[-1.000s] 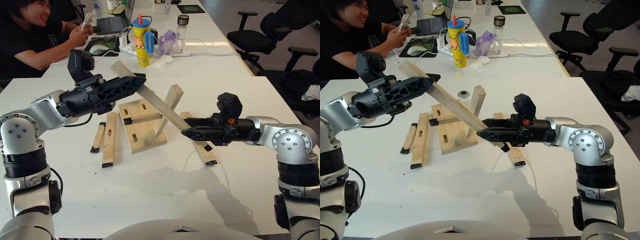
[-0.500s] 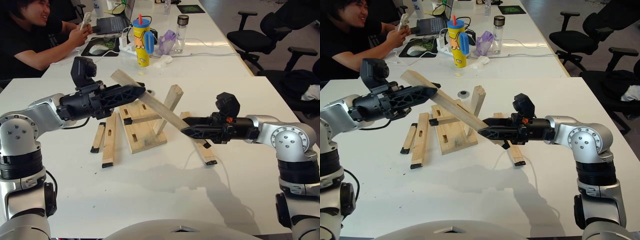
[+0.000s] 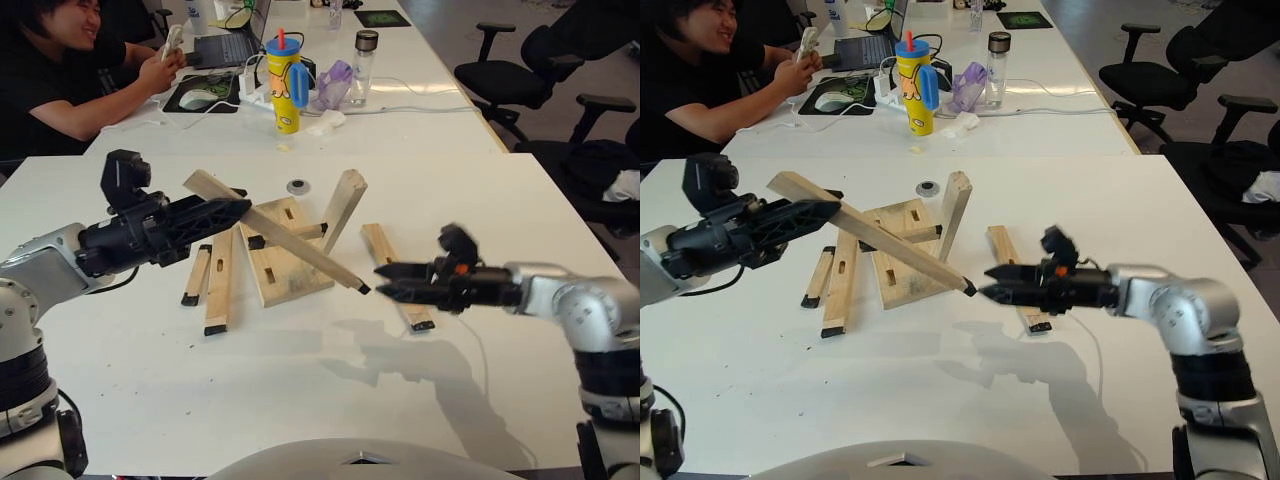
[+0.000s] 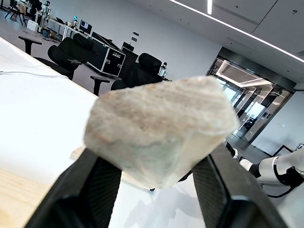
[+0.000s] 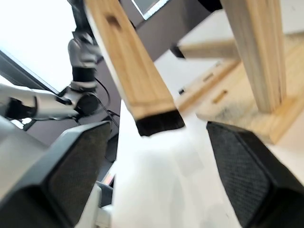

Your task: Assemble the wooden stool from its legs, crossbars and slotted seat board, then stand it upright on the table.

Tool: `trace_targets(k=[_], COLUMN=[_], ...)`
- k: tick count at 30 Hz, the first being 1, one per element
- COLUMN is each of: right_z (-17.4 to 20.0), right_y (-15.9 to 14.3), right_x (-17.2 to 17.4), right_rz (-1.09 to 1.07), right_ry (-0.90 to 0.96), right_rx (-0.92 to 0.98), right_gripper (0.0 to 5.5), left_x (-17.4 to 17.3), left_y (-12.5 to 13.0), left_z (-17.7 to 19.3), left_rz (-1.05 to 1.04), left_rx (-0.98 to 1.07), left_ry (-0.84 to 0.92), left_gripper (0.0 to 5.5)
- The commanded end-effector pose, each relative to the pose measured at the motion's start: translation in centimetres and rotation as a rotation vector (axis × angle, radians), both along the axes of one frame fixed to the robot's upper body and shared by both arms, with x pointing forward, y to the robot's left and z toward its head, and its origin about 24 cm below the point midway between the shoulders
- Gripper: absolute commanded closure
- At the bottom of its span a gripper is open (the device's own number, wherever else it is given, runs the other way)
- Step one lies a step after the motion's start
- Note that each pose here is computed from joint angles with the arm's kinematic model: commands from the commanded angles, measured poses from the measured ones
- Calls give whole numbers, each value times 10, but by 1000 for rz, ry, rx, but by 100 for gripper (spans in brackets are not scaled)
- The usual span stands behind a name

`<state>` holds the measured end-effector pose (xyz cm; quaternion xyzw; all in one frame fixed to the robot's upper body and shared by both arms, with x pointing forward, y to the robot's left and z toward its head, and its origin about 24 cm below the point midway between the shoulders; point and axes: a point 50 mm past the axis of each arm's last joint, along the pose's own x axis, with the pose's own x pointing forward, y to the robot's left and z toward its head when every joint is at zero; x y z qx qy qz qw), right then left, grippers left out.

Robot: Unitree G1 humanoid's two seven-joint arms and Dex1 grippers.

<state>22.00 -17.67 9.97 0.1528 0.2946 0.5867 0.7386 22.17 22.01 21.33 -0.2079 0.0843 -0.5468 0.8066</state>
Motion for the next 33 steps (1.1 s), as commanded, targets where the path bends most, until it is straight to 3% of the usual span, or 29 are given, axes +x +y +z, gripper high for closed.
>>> trace_targets(k=[1,8,15,24,33], right_z=[-18,-55,-68,-55,-35], right_y=[21,54,74,53,52], right_x=[-8,5,24,54,38], right_rz=[5,-125,-198,-347,-197], right_ry=[-54,-116,-195,-282,-238], right_rx=[-59,-158,-209,-248,-158], right_gripper=[178,178,178,178,178], left_x=[-6,2,18,31,30], left_y=[18,48,76,82,71], left_z=[5,6,16,13,-11], left_rz=[6,46,110,229,227], left_rx=[87,219,293,187,217], left_ry=[14,23,-30,-91,-94], left_gripper=[342,342,342,342,342])
